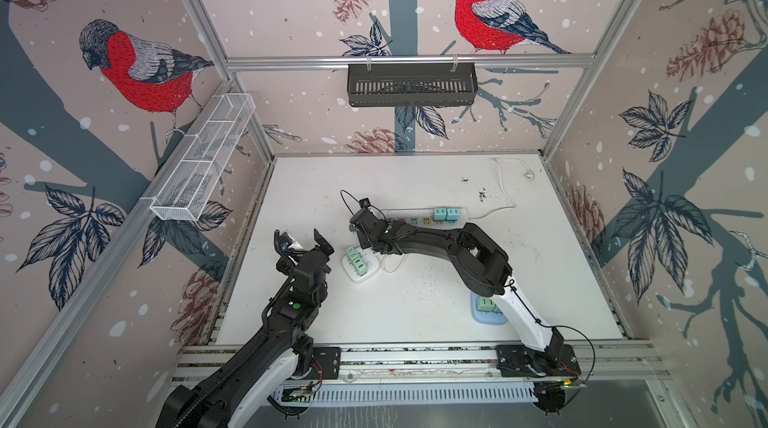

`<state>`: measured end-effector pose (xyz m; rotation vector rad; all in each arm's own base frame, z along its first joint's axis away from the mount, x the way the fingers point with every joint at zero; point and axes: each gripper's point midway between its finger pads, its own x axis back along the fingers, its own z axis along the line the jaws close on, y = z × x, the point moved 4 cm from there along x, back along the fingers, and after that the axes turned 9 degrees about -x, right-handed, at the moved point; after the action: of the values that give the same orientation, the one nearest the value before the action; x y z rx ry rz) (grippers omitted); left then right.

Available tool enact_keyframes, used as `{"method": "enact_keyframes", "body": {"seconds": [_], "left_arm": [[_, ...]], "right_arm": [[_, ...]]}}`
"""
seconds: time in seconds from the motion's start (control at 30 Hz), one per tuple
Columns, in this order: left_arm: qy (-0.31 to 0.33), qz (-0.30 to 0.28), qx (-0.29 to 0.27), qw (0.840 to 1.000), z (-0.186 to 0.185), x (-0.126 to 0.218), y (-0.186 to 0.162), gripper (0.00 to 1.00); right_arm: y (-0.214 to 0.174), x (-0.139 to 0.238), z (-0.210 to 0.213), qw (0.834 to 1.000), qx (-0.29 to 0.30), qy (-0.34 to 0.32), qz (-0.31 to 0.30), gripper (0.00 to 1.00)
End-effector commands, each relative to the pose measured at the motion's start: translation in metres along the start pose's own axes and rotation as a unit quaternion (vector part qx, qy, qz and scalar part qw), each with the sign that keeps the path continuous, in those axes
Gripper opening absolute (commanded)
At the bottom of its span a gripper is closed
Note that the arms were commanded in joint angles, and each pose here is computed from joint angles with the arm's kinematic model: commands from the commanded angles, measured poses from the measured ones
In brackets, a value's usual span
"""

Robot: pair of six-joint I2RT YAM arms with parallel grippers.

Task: Insert the plug
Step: 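Lift the pink-and-brown adapter off the table with the right gripper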

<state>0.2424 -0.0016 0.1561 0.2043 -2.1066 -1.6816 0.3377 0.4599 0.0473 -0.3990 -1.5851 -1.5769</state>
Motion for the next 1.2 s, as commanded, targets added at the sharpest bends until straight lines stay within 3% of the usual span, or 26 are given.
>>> {"method": "enact_keyframes", "body": {"seconds": [0.0,0.4,0.8,1.17], "left_arm": [[-0.001,-0.019,0.025,1.000,-0.001,0.000,0.008,0.97],[-0.001,-0.018,0.022,1.000,-0.002,-0.001,0.008,0.97],[-0.002,-0.017,0.020,1.000,-0.003,-0.001,0.009,0.97],[-0.016,0.006,0.010,1.000,-0.011,-0.002,0.009,0.97]], "right_arm": [[-0.033,-0.002,-0.013,0.998,0.020,-0.014,0.056,0.48],[-0.005,0.044,-0.005,0.999,0.018,0.027,-0.010,0.37],[0.036,0.133,-0.005,0.989,0.011,0.090,-0.114,0.35],[0.036,0.232,-0.068,0.963,-0.018,0.101,-0.250,0.34]]}}
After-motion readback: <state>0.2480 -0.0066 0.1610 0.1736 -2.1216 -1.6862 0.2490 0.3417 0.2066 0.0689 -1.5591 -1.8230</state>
